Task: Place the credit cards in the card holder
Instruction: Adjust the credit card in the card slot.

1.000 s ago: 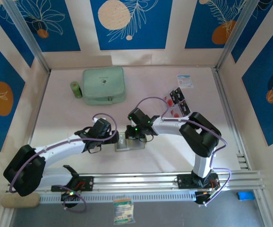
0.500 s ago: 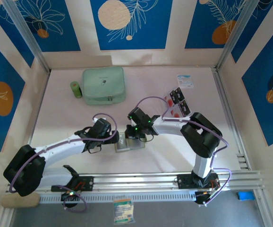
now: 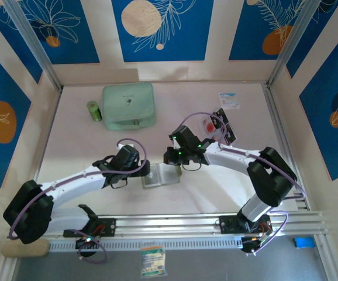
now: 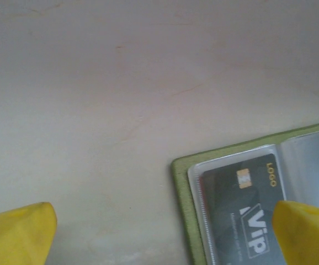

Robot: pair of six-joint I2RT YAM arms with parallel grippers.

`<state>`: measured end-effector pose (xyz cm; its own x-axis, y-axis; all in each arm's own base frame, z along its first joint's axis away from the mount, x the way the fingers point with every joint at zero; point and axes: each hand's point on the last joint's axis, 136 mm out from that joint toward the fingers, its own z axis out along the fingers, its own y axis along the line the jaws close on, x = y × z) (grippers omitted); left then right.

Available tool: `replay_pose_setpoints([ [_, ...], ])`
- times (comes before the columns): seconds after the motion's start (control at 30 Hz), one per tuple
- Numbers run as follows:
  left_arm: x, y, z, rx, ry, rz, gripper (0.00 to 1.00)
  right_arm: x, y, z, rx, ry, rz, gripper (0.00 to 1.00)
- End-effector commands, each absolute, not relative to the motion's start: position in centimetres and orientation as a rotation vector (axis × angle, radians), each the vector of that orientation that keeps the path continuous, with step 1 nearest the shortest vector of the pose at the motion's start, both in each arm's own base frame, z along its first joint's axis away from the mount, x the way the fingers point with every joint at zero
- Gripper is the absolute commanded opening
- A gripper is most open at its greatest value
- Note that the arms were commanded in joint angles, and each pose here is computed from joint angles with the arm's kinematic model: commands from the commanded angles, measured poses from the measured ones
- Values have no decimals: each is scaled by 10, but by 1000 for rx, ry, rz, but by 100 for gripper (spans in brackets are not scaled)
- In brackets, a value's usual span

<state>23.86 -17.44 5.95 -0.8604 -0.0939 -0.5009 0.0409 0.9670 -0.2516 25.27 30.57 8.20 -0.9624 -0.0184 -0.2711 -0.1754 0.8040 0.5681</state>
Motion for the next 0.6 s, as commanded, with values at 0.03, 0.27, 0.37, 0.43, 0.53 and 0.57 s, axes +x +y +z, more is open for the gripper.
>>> replay_pose_setpoints([
  [0.03, 236, -184, 69, -39, 2569, -368, 100, 246, 278, 85, -152, 2752, 832, 8],
  [0.27, 230, -204, 61, -62, 2562, -434, 100, 246, 266, 85, -198, 2761, 785, 14],
  [0.37, 231, -218, 63, -35, 2559, -439, 100, 248, 271, 80, -219, 2780, 788, 13],
  [0.43, 231, -224, 64, -24, 2555, -446, 100, 249, 274, 76, -227, 2790, 788, 11],
  [0.53, 232, -233, 66, -12, 2543, -448, 100, 253, 279, 74, -238, 2794, 792, 8],
  [0.57, 233, -235, 67, -7, 2541, -445, 100, 254, 280, 72, -243, 2796, 794, 7],
])
